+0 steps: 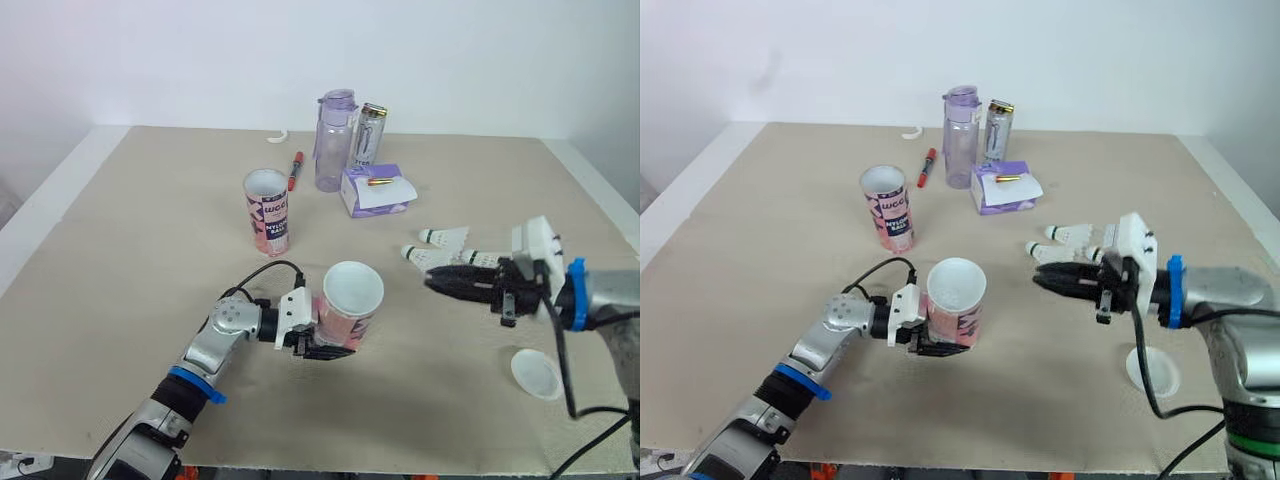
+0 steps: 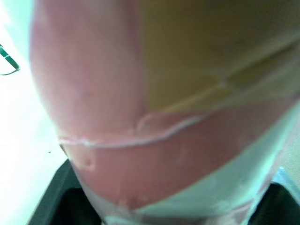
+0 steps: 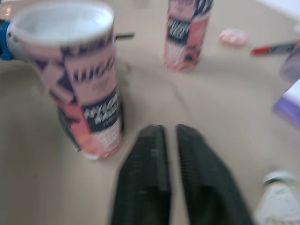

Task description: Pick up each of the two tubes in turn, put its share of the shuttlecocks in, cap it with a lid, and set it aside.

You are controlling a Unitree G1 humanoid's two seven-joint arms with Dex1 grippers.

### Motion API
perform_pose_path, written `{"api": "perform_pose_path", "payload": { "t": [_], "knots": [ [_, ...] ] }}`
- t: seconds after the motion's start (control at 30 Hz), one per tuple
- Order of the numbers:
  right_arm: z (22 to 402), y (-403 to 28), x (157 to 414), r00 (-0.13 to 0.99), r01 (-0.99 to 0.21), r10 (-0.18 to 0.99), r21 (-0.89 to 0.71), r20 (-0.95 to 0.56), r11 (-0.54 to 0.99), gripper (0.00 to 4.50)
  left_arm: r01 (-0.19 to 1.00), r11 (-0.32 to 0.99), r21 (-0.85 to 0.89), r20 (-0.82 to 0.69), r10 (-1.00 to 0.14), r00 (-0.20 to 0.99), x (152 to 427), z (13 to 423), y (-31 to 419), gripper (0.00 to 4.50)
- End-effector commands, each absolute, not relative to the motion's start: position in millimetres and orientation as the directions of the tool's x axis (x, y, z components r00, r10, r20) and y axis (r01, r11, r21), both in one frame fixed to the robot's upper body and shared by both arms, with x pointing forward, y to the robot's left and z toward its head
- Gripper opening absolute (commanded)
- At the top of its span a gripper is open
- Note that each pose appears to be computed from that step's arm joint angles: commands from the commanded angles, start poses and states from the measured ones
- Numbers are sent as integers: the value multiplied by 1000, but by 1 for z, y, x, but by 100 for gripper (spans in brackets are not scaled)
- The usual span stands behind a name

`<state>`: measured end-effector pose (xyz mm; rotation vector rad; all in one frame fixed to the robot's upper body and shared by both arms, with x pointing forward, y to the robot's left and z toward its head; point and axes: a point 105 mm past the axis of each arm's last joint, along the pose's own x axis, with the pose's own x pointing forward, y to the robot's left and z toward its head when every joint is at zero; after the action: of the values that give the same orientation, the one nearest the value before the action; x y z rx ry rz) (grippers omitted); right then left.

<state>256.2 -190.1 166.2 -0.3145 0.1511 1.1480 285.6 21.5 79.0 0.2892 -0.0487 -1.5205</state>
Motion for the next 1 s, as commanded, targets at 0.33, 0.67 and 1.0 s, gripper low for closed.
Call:
{"api": "perform_pose_path", "payload": {
  "t": [0.33, 0.67, 1.0],
  "knots": [
    [126, -162, 239, 334, -939, 914, -164, -228, 302, 445, 961, 32, 275, -229, -968, 98, 286, 83, 69, 450],
    [111, -121, 261, 358, -923, 925, -198, -126, 330, 445, 948, 49, 316, -214, -969, 122, 274, 109, 88, 450],
    [108, -91, 263, 296, -942, 951, -191, -93, 275, 445, 957, 91, 277, -226, -961, 157, 258, 110, 101, 450]
  ]
}}
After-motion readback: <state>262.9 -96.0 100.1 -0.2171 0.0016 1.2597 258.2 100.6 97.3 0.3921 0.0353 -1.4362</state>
